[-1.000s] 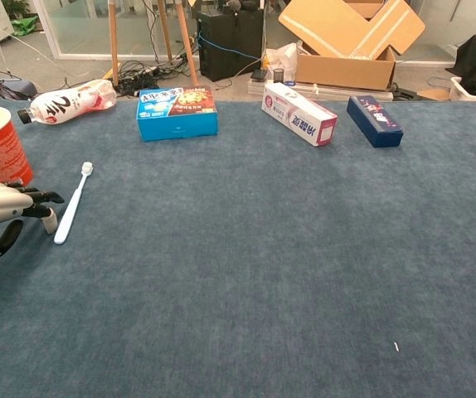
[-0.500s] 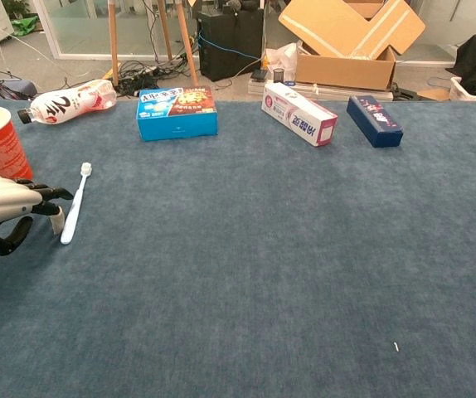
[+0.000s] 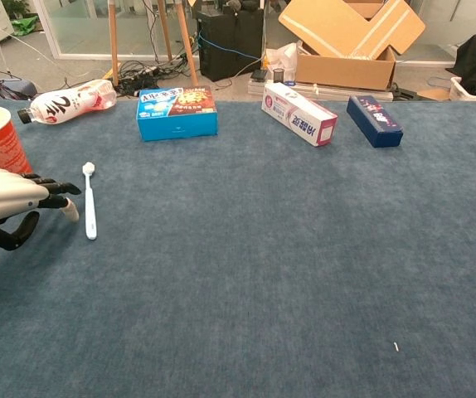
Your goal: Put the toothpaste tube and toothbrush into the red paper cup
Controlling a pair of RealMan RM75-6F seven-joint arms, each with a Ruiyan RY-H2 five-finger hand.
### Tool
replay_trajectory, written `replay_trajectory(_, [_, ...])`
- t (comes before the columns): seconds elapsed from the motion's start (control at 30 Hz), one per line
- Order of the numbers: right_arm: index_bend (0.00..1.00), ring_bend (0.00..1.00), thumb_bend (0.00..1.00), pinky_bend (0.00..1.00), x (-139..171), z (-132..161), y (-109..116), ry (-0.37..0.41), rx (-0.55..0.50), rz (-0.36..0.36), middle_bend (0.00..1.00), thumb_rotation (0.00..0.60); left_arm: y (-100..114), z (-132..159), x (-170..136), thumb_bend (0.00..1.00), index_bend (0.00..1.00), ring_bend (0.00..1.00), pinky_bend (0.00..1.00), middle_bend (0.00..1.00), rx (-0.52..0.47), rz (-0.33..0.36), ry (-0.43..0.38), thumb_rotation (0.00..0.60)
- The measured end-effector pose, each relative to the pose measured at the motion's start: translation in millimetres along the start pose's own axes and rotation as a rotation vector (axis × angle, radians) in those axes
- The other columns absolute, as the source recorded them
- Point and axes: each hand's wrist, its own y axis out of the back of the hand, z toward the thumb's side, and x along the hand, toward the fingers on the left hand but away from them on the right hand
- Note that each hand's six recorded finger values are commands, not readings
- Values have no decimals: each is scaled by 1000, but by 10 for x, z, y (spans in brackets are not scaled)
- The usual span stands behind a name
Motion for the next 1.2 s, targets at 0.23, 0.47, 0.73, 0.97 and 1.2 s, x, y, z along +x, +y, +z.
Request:
replay_trajectory(0.23, [86, 110, 0, 431, -4, 17, -6, 6, -1, 0, 99, 600, 20, -39, -34, 893, 192, 0, 0, 0, 13, -5, 11, 600])
replay_trajectory(0.47, [86, 110, 0, 431, -16, 27, -8, 8, -1, 0, 99, 600, 13, -54, -49, 893, 192, 0, 0, 0, 13, -12, 15, 600])
replay_trajectory(0.73, [86, 110, 0, 431, -18, 25, -14, 7, -2, 2, 99, 600, -43, 22, -27, 894, 192, 0, 0, 0, 14, -28, -5, 600])
replay_trajectory(0.97, [86, 110, 0, 431, -11, 4, -6, 3, -4, 0, 99, 600, -57, 74, 1, 893, 192, 0, 0, 0, 12, -30, -15, 600])
replay_trajectory(1.2, [86, 110, 0, 431, -9, -3, -27, 2, -7, 5, 99, 600, -34, 135, 41, 893, 192, 0, 0, 0, 7, -20, -26, 600])
